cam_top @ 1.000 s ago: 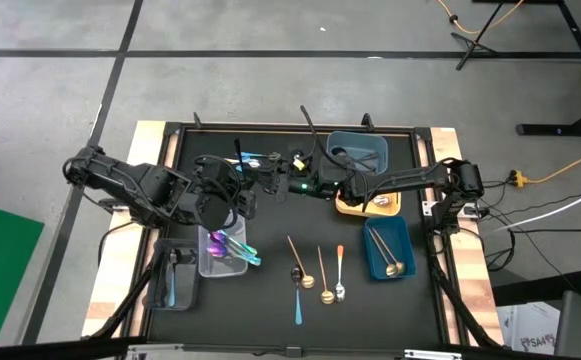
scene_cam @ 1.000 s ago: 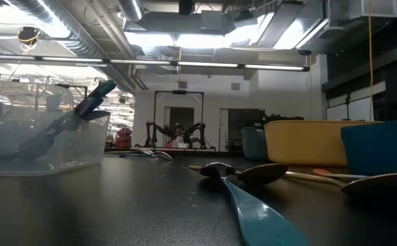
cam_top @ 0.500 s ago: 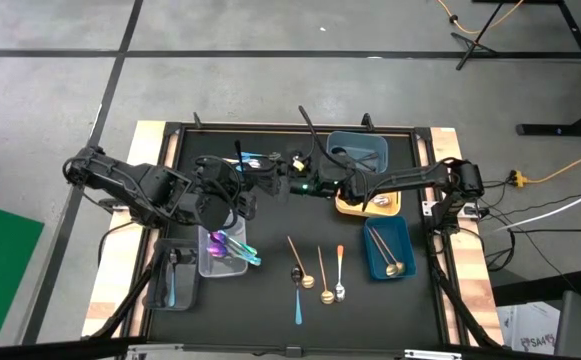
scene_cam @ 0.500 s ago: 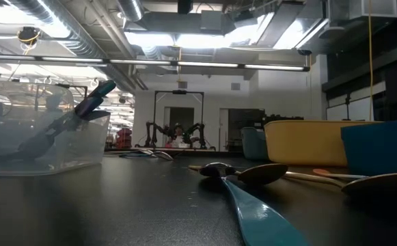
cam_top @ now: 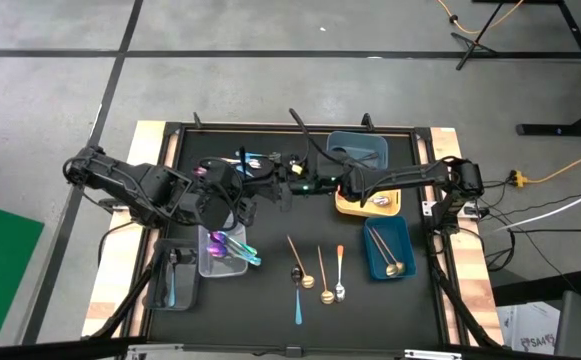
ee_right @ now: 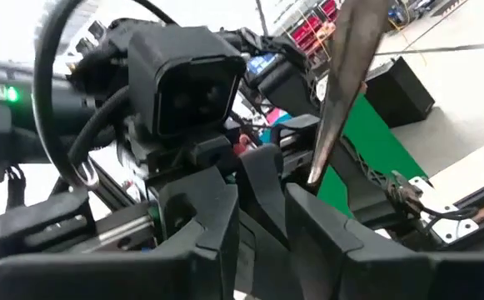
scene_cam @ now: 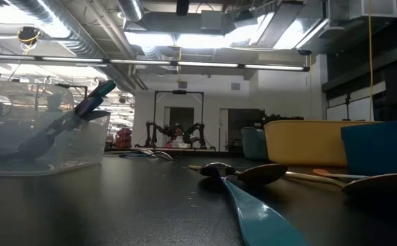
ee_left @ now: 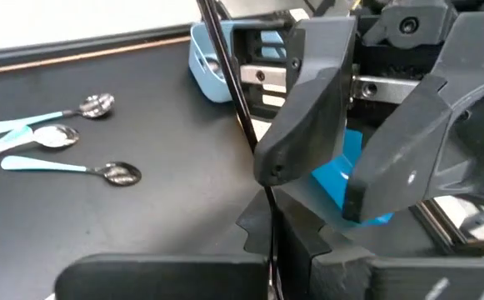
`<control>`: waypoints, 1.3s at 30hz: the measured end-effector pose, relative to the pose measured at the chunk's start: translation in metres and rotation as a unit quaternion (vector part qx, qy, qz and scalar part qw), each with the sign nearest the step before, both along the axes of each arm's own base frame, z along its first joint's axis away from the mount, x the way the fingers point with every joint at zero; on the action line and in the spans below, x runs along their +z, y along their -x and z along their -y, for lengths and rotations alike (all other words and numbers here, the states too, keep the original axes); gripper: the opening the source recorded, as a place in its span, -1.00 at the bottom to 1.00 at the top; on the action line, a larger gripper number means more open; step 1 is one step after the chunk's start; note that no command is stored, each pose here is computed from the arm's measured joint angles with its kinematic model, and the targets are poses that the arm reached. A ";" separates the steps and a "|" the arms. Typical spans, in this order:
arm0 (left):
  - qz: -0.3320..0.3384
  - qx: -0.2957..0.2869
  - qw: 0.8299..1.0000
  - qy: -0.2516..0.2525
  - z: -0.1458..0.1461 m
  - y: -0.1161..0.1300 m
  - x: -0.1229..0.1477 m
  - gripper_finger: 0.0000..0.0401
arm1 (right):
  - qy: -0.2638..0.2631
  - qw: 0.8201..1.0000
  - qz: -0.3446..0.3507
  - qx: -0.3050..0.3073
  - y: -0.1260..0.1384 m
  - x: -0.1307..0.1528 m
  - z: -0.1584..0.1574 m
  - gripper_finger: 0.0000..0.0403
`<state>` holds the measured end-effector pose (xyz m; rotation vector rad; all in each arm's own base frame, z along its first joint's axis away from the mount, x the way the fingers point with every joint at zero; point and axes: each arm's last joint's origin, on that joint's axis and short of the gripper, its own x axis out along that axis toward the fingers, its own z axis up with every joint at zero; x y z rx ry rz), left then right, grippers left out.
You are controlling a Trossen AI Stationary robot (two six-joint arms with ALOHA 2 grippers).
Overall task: Sort silverware by color (type)
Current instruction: Put the black spoon into the light blue bin
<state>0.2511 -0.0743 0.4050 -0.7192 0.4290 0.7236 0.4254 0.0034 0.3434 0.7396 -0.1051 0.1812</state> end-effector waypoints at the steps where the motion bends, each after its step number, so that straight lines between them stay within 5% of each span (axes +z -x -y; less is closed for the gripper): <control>1: -0.002 -0.003 1.000 0.003 0.000 0.000 0.000 -1.00 | 0.005 1.000 -0.003 0.000 0.000 -0.001 0.000 -0.53; 18: -0.035 -0.031 0.998 0.029 0.001 0.003 -0.004 -1.00 | 0.030 0.998 -0.047 -0.004 0.004 -0.003 0.003 -0.53; 23: -0.040 -0.044 0.997 0.041 0.003 0.003 -0.005 -1.00 | 0.088 0.990 -0.113 -0.018 0.021 0.004 0.006 -0.53; 29: -0.045 -0.056 0.996 0.055 0.004 0.003 -0.005 -1.00 | 0.172 0.964 -0.200 -0.039 0.050 0.012 0.008 -0.53; 39: -0.066 -0.100 0.989 0.089 0.008 0.001 -0.007 -1.00 | 0.382 0.890 -0.250 0.014 0.078 0.015 -0.019 -0.53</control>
